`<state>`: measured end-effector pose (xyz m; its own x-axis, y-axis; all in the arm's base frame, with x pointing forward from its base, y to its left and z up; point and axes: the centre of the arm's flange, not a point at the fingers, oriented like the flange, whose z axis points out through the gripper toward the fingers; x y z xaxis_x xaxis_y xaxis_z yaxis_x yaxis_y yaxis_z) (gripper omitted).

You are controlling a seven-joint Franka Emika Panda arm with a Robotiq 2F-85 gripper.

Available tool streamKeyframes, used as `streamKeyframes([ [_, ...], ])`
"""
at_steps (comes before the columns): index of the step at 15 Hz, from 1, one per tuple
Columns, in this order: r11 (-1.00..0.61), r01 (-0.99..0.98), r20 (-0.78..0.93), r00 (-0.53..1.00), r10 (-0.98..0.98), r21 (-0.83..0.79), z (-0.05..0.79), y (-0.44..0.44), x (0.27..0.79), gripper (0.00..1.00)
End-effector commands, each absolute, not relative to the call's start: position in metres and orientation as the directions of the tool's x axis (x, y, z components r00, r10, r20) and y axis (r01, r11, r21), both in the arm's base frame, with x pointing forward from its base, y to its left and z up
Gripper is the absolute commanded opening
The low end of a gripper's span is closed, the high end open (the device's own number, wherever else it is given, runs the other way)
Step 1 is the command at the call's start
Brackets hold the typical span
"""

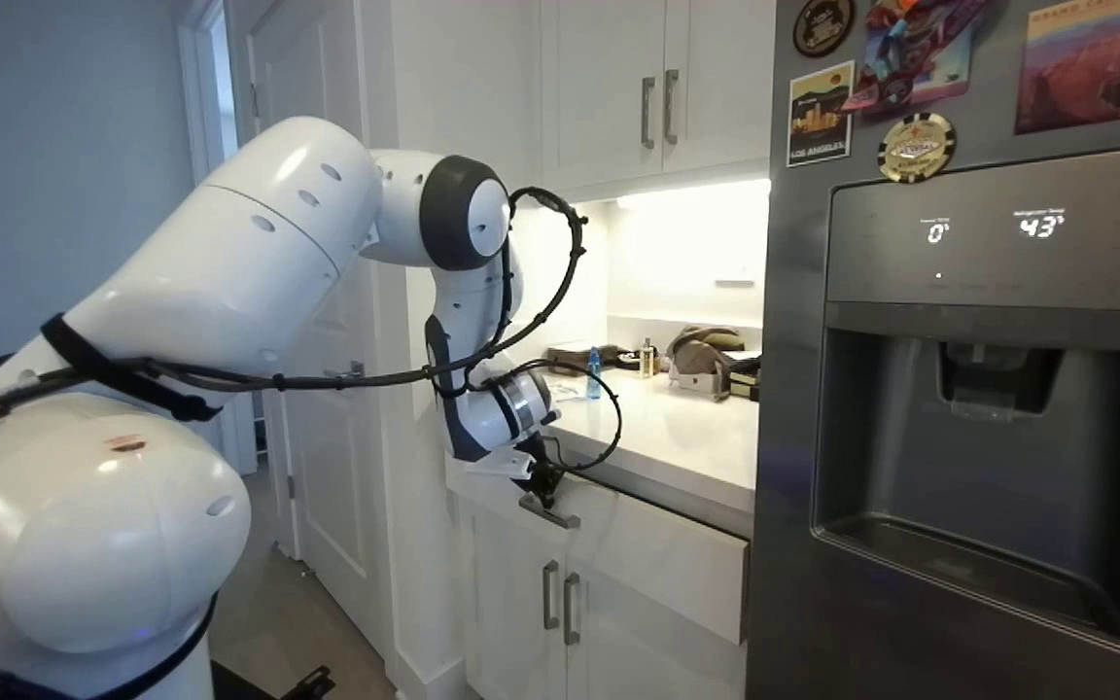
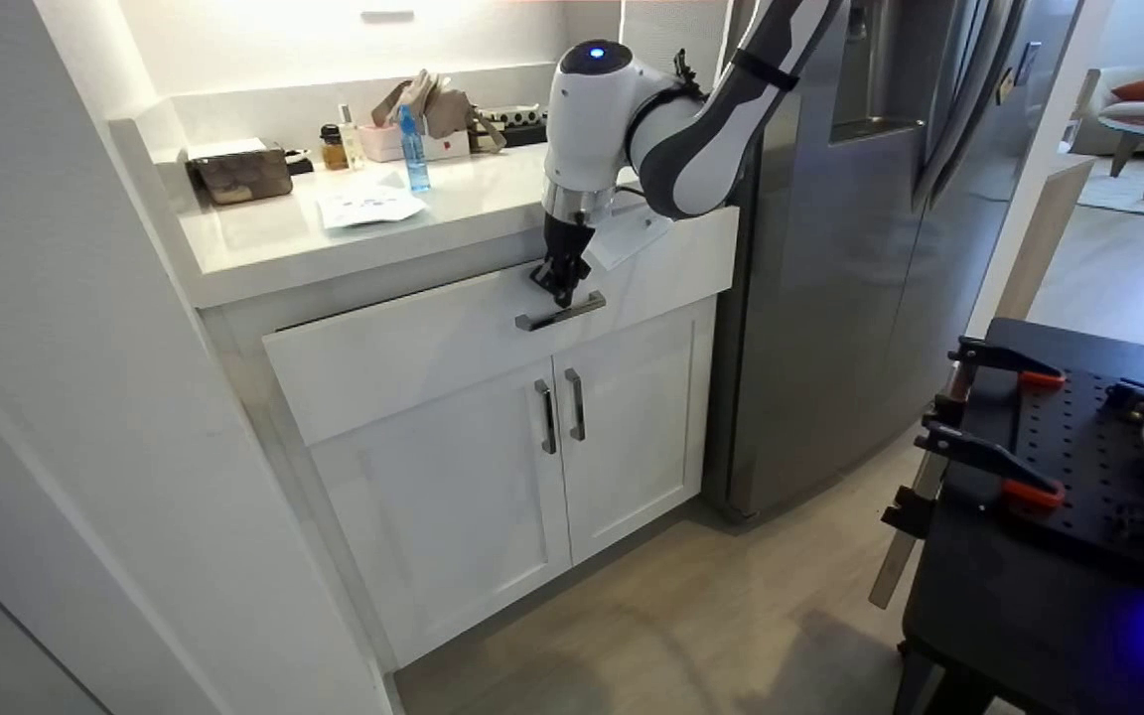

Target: Close the open drawer

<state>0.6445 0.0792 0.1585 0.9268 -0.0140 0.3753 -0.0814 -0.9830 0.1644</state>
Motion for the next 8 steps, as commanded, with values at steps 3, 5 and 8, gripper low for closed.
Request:
streamKeyframes([
  [3, -0.985, -0.058, 0.380, 0.925, 0.008, 0.161, 0.163, 0.071, 0.683, 0.01],
  [5, -0.985, -0.058, 0.374, 0.927, 0.006, 0.161, 0.163, 0.067, 0.689, 0.01],
  [8, -0.985, -0.057, 0.368, 0.930, 0.007, 0.161, 0.164, 0.063, 0.695, 0.00],
])
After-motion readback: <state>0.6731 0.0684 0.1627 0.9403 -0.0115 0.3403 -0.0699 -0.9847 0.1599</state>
